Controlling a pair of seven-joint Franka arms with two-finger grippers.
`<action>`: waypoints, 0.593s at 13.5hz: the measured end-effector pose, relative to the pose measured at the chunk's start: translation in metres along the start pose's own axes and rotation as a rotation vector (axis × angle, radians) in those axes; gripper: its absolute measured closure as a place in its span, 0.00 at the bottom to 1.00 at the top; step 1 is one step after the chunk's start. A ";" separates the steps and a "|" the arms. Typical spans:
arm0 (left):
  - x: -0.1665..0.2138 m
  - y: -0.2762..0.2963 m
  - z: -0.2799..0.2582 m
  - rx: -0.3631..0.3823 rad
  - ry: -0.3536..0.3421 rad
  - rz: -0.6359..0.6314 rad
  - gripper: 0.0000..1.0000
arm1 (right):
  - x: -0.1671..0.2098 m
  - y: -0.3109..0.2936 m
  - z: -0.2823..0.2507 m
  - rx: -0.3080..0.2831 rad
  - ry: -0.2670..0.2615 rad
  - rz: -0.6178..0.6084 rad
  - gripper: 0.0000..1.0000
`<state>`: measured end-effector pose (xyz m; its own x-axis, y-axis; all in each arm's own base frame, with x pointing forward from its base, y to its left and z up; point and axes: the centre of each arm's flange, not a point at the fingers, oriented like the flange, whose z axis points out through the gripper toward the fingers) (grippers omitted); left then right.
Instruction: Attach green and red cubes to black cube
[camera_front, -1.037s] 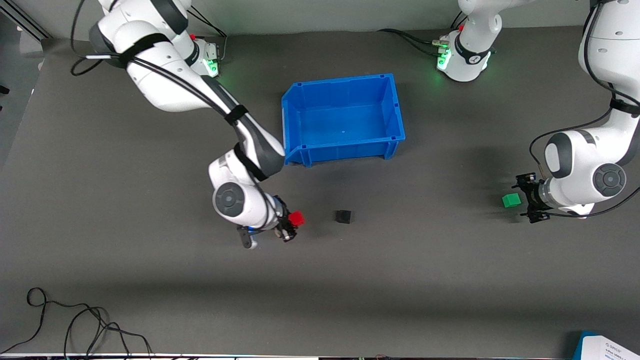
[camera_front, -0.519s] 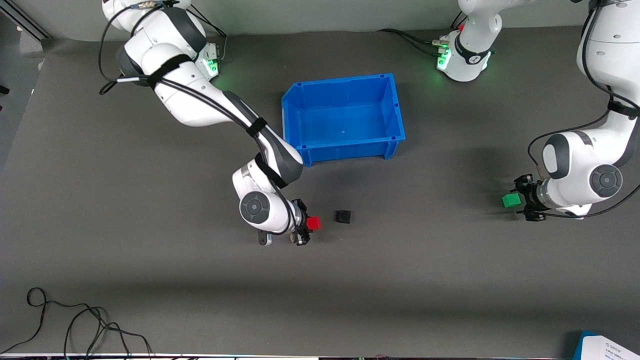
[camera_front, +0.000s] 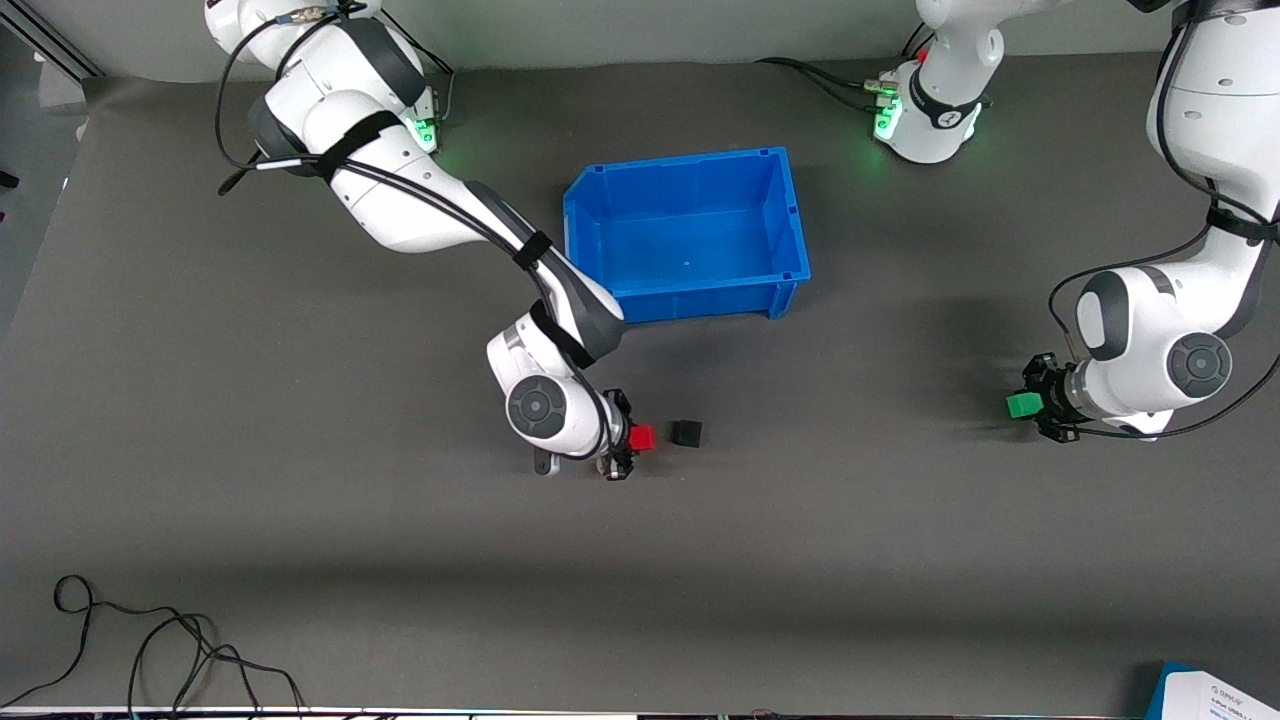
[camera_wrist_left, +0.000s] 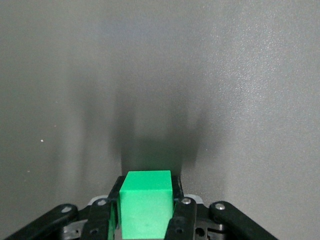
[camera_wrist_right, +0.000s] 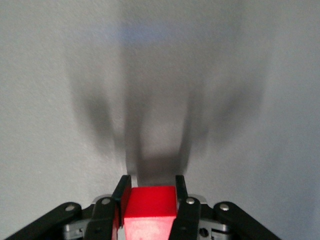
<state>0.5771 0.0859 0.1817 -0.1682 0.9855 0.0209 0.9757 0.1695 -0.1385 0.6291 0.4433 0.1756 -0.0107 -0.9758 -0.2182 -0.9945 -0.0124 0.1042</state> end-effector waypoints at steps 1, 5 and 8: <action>0.000 0.000 0.000 0.000 0.000 0.000 0.61 | -0.003 0.002 0.001 0.000 0.003 0.014 0.61; 0.001 0.000 0.000 -0.001 0.000 -0.001 0.63 | -0.007 0.001 -0.003 0.012 0.002 0.065 0.61; 0.001 0.003 -0.005 -0.011 0.000 -0.002 0.63 | -0.014 0.008 0.004 0.005 0.006 0.076 0.61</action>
<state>0.5804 0.0873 0.1863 -0.1700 0.9852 0.0216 0.9769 0.1713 -0.1274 0.6211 0.4575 0.1751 -0.0860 -0.9752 -0.2037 -0.9913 0.0632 0.1156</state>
